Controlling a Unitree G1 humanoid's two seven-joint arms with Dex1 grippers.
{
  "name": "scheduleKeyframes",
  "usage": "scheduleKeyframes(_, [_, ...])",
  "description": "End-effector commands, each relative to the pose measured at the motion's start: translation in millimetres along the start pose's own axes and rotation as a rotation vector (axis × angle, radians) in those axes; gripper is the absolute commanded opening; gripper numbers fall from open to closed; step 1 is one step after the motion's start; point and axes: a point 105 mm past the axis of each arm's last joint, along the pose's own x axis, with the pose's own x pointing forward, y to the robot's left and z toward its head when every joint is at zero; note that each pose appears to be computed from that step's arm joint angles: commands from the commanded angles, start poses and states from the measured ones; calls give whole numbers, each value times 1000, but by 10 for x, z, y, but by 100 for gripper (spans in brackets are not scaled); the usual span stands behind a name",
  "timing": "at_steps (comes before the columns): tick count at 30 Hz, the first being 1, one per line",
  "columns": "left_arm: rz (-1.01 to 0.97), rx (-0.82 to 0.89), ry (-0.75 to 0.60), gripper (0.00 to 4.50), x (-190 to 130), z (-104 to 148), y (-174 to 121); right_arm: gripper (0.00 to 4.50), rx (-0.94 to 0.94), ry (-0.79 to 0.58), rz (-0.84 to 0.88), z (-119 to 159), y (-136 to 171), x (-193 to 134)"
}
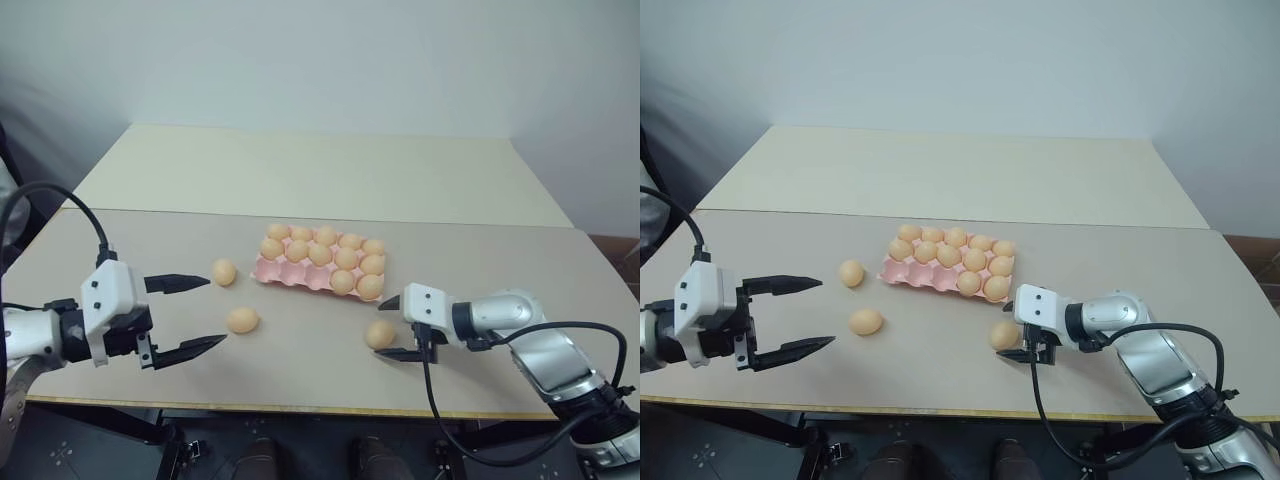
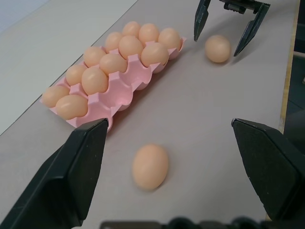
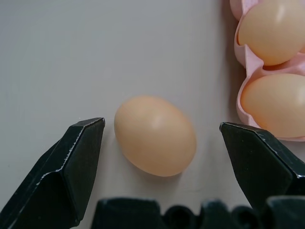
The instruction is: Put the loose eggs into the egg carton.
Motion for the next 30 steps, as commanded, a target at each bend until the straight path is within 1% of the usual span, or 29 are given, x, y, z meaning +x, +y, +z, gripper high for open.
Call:
scheduleKeyframes(1, [10, 36, -14, 450, -35, 89, 3, 411, -39, -7, 9, 50, -5, 16])
scheduleKeyframes(2, [11, 36, -13, 450, -37, 85, 5, 389, -40, -8, 7, 48, -4, 20])
scheduleKeyframes(5, [16, 36, -9, 450, -44, 75, 11, 281, -51, -11, 4, 51, 11, 27])
scheduleKeyframes(6, [17, 37, -9, 450, -45, 75, 12, 253, -53, -8, -11, 49, -3, 27])
scheduleKeyframes(12, [20, 39, -6, 450, -50, 67, 17, 253, -89, -16, -13, 111, -21, -62])
scheduleKeyframes(15, [28, 36, 2, 450, -72, 48, 24, 253, -133, -77, -27, 314, -66, -137])
scheduleKeyframes(18, [34, 29, 7, 450, -89, 26, 29, 253, -170, -167, -98, 587, -211, -138])
scheduleKeyframes(20, [34, 25, 7, 450, -88, 18, 32, 253, -201, -211, -146, 749, -325, -81])
scheduleKeyframes(22, [34, 23, 6, 450, -79, 16, 33, 253, -223, -236, -178, 851, -411, 3])
scheduleKeyframes(27, [35, 17, 2, 450, -63, 15, 30, 253, -317, -248, -240, 1008, -614, 325])
scheduleKeyframes(30, [39, 15, 4, 450, -69, 13, 32, 253, -341, -245, -249, 1035, -682, 500])
